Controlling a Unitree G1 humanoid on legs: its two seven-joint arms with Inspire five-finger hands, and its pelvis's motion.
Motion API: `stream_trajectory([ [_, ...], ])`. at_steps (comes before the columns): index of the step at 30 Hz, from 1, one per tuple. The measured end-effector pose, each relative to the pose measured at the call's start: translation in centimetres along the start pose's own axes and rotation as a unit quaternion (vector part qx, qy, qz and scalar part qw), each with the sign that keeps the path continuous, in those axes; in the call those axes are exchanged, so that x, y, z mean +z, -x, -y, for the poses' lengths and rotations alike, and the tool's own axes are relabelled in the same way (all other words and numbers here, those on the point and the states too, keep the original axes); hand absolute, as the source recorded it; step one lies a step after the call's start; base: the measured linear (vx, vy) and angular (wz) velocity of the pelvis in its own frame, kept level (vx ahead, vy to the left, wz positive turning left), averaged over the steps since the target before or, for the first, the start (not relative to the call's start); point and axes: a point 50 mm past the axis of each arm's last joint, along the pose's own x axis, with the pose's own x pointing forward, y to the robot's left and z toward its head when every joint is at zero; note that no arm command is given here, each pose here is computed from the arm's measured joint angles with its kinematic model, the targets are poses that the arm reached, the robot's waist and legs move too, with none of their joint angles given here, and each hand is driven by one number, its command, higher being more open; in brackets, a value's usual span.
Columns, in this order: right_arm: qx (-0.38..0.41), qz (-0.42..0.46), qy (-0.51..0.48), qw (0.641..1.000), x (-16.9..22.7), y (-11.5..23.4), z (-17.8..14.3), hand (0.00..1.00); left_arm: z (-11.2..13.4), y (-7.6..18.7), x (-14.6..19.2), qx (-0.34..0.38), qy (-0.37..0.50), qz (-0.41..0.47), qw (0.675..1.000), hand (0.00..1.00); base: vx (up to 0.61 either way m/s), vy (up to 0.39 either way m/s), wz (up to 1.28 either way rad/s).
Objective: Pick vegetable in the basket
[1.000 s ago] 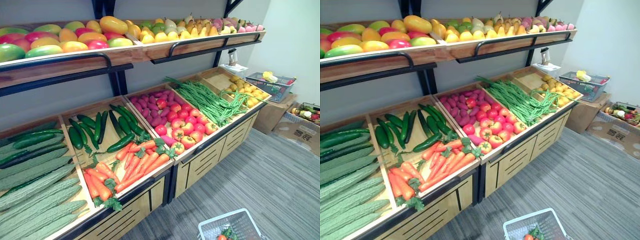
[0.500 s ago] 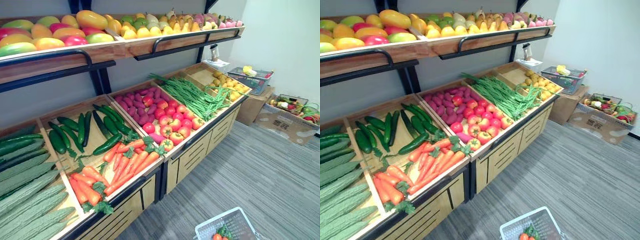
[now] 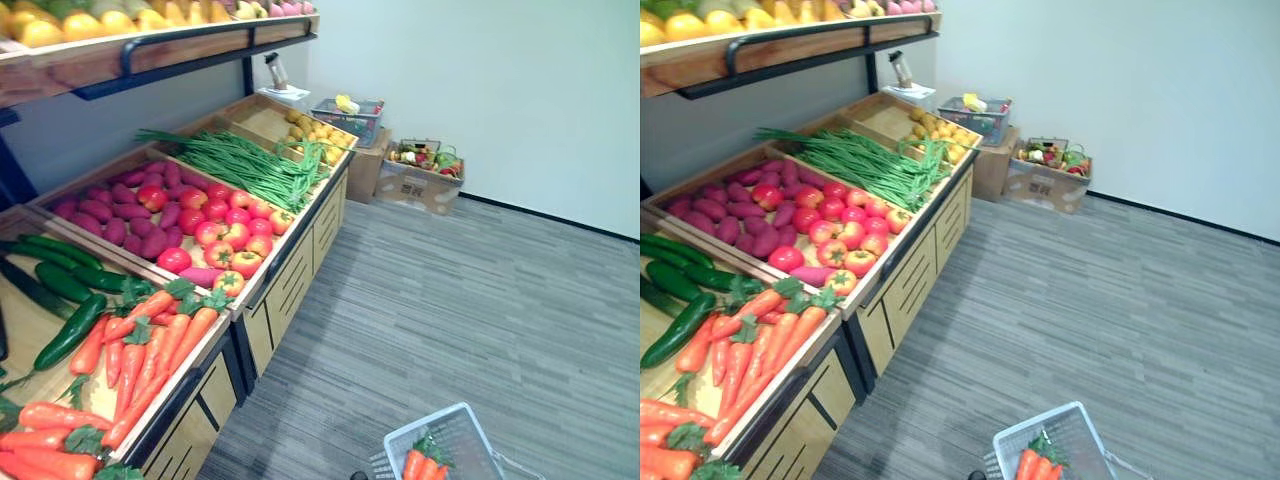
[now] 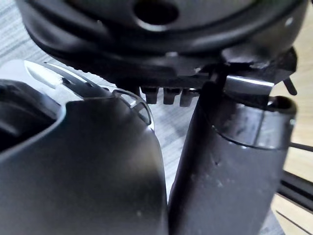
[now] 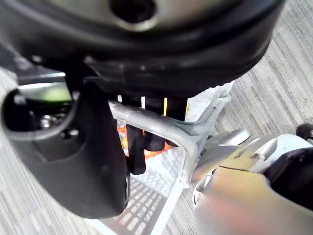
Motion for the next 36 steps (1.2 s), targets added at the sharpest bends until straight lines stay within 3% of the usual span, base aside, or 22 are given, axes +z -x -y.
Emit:
stream_trajectory([
  [12, -0.026, -0.006, -0.059, 0.998, -0.2, 0.1, 0.9, 0.00, 0.8, -0.1, 0.5, -0.012, -0.106, -0.020, 0.994, 1.00, 0.01, -0.010, 0.03],
  [16, -0.021, -0.028, -0.029, 0.999, 0.4, 0.0, 1.0, 0.00, -1.2, 0.4, 1.3, -0.003, -0.032, 0.034, 0.999, 1.00, -0.05, -0.073, -1.09],
  [21, -0.031, -0.007, 0.018, 0.999, 2.9, 0.5, 2.8, 0.00, 0.7, 0.1, -2.6, -0.041, 0.013, -0.002, 0.999, 1.00, 0.03, 0.046, -1.45],
  [23, -0.017, -0.014, 0.012, 1.000, 1.8, 0.5, 2.6, 0.00, 0.3, 0.1, -1.7, -0.045, 0.034, 0.011, 0.998, 1.00, 0.15, 0.008, -0.70],
  [27, -0.035, -0.035, -0.037, 0.998, -1.1, 1.3, 4.2, 0.00, 0.4, 0.1, -1.3, -0.045, 0.030, 0.016, 0.998, 1.00, 0.12, -0.098, 0.00],
  [36, -0.045, -0.043, -0.060, 0.996, -2.1, 1.4, 4.5, 0.00, 0.4, 0.0, -1.9, -0.041, -0.001, -0.012, 0.999, 1.00, 0.16, 0.026, 0.00],
])
